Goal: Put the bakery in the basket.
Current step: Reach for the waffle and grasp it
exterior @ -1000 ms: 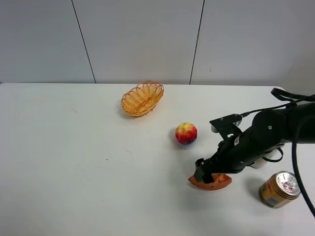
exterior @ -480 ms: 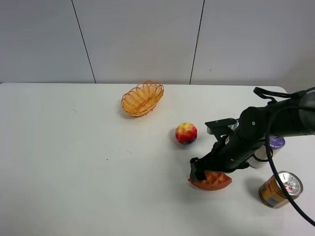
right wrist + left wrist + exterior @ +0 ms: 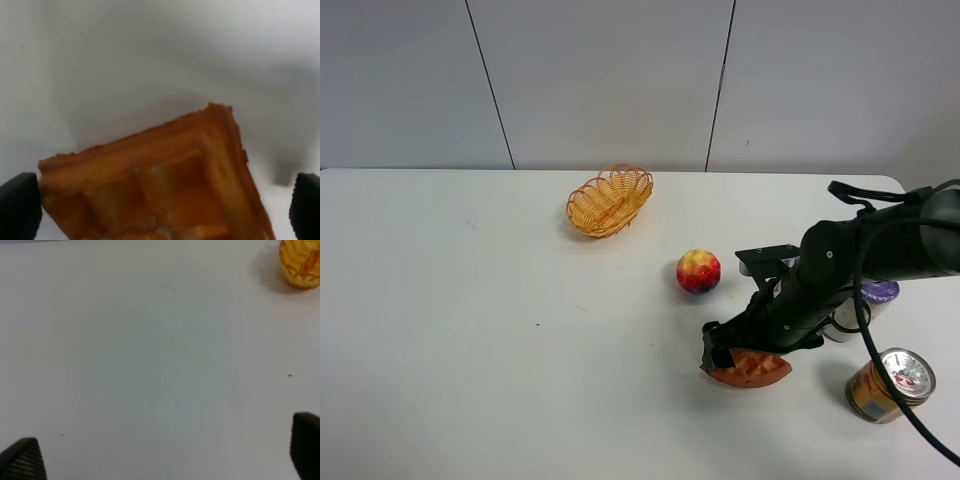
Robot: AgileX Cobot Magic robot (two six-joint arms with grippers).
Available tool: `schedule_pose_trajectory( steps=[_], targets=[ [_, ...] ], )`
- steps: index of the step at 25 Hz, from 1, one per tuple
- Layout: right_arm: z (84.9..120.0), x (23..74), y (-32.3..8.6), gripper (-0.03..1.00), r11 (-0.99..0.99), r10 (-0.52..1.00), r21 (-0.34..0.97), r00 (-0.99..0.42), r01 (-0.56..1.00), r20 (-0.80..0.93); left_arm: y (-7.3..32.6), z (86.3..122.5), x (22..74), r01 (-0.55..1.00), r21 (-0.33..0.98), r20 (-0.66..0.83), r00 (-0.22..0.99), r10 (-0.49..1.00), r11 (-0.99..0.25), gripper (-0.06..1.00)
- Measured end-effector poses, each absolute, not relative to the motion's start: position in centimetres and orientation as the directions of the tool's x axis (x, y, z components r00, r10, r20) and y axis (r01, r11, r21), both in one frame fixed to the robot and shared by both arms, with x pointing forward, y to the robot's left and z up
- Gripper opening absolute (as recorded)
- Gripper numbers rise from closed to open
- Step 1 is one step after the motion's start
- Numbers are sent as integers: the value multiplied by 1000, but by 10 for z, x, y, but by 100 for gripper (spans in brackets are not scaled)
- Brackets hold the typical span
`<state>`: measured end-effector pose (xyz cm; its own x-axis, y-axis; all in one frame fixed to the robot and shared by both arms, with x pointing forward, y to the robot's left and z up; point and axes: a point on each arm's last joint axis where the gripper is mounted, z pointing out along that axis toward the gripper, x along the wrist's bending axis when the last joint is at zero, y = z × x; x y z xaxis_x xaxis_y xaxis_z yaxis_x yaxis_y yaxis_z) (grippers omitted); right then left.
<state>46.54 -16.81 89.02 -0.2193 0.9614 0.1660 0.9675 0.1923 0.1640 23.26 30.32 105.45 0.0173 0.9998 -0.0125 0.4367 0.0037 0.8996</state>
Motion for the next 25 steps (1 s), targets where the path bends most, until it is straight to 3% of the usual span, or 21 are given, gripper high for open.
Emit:
schedule_pose_trajectory(
  steps=[9, 14, 25],
  targets=[
    [890, 462, -167, 98, 178, 965, 134, -200, 975, 169, 303, 1054, 233, 437, 900, -13, 17, 1000, 4, 99],
    [890, 462, -167, 82, 181, 965, 129, -201, 975, 168, 303, 1054, 233, 437, 900, -13, 17, 1000, 4, 99],
    [890, 463, -168, 81, 201, 963, 137, -221, 970, 152, 303, 1054, 233, 437, 900, -13, 17, 1000, 4, 99]
  ],
)
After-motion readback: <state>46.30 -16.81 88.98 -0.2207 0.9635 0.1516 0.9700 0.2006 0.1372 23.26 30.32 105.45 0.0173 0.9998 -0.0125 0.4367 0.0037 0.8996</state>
